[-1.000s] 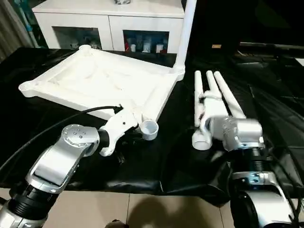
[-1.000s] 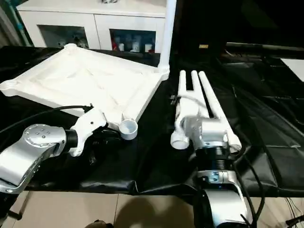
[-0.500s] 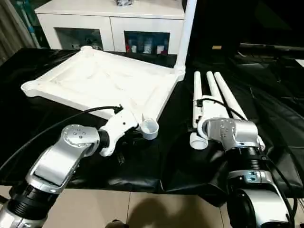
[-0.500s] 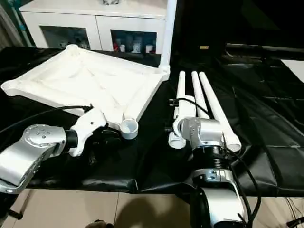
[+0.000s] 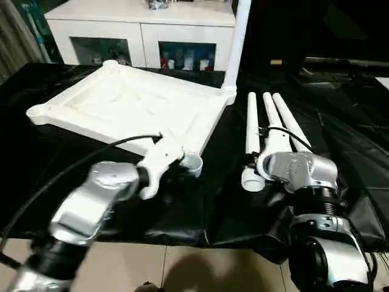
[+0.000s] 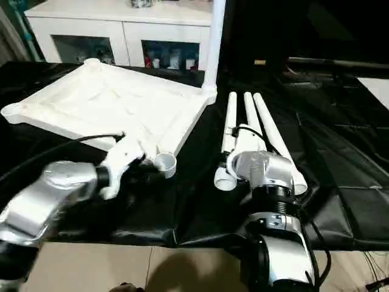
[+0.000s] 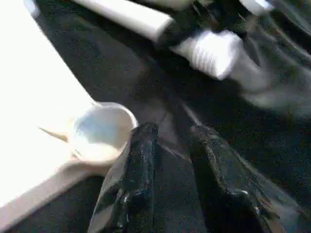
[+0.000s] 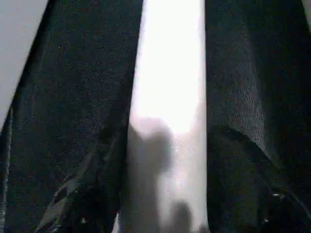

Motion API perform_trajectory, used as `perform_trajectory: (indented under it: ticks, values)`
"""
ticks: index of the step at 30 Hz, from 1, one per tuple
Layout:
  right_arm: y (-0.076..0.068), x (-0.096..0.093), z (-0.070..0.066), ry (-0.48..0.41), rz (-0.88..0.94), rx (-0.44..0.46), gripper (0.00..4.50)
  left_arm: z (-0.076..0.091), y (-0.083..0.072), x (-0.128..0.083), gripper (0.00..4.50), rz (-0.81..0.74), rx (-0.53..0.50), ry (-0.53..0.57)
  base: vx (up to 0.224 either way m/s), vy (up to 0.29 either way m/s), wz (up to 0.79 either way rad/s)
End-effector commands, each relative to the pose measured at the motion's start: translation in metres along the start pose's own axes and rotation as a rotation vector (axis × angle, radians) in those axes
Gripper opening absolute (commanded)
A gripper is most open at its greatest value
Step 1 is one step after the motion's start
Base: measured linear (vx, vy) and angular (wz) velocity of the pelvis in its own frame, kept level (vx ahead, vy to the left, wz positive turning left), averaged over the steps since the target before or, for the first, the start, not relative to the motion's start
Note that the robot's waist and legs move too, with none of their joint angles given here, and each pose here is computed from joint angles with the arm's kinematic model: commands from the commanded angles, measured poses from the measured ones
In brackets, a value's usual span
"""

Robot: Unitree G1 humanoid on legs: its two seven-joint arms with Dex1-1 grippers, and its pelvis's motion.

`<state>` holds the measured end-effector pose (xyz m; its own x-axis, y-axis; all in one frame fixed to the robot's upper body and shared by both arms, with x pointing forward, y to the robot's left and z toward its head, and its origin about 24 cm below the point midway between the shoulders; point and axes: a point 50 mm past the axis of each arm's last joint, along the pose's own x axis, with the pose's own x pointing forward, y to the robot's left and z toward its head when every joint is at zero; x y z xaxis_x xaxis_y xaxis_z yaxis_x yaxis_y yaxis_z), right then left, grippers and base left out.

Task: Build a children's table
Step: Pick table leg

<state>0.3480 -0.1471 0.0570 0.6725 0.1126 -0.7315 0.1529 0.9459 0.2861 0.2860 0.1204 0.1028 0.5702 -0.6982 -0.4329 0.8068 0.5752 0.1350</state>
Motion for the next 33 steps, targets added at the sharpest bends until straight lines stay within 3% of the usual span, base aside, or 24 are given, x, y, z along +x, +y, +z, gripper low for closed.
perform_trajectory:
  ticks: [1,4,6,8,10,12,13,16,18,22,25,27,28,29,32,33]
  values:
    - [-0.004,0.005,-0.009,0.038,-0.029,0.029,2.45,0.013,0.012,0.000,1.67,0.150,0.024,-0.081,0.000,0.000,0.00]
    - [-0.004,0.005,-0.008,0.029,-0.031,0.039,2.16,0.016,0.013,0.001,1.97,0.180,0.008,-0.128,0.000,0.000,0.00]
    - [-0.004,0.004,-0.004,-0.034,-0.031,0.066,2.04,0.015,0.018,0.004,2.12,0.239,-0.083,-0.124,0.000,0.000,0.00]
    - [0.001,-0.001,0.005,-0.133,0.012,0.097,1.98,0.013,0.024,0.005,2.21,0.289,-0.150,-0.107,0.000,0.000,0.00]
    - [0.011,-0.010,0.016,-0.284,0.128,0.067,1.93,0.015,0.029,0.008,2.46,0.332,-0.218,-0.137,0.000,0.000,0.00]
    - [0.014,-0.014,0.019,-0.333,0.177,0.047,1.93,0.016,0.031,0.009,2.58,0.334,-0.243,-0.146,0.000,0.000,0.00]
    - [0.017,-0.021,0.024,-0.415,0.214,0.024,1.91,0.025,0.033,0.010,2.66,0.291,-0.268,-0.209,0.000,0.000,0.00]
    - [0.018,-0.033,0.031,-0.539,0.221,-0.023,1.90,0.045,0.035,0.012,2.98,0.225,-0.325,-0.341,0.000,0.000,0.00]
    - [0.022,-0.052,0.039,-0.697,0.272,-0.046,1.90,0.068,0.025,0.014,3.05,0.073,-0.430,-0.464,0.000,0.000,0.00]
    - [0.026,-0.077,0.040,-0.843,0.420,-0.075,1.90,0.093,0.010,0.018,3.31,-0.115,-0.532,-0.518,0.000,0.000,0.00]
    - [0.028,-0.090,0.033,-0.883,0.526,-0.136,1.90,0.108,0.007,0.017,3.56,-0.207,-0.578,-0.551,0.000,0.000,0.00]
    - [0.030,-0.099,0.021,-0.886,0.632,-0.238,1.89,0.119,0.010,0.015,3.74,-0.270,-0.646,-0.599,0.000,0.000,0.00]
    - [0.030,-0.099,0.021,-0.886,0.632,-0.238,1.89,0.119,0.010,0.015,3.79,-0.270,-0.646,-0.599,0.000,0.000,0.00]
    - [0.033,-0.104,0.013,-0.870,0.700,-0.326,1.89,0.124,0.015,0.014,3.82,-0.277,-0.686,-0.628,0.000,0.000,0.00]
    - [0.037,-0.107,0.008,-0.855,0.743,-0.393,1.89,0.126,0.020,0.012,4.09,-0.271,-0.694,-0.634,0.000,0.000,0.00]
    - [0.042,-0.110,0.004,-0.849,0.794,-0.458,1.89,0.127,0.026,0.011,4.16,-0.254,-0.706,-0.637,0.000,0.000,0.00]
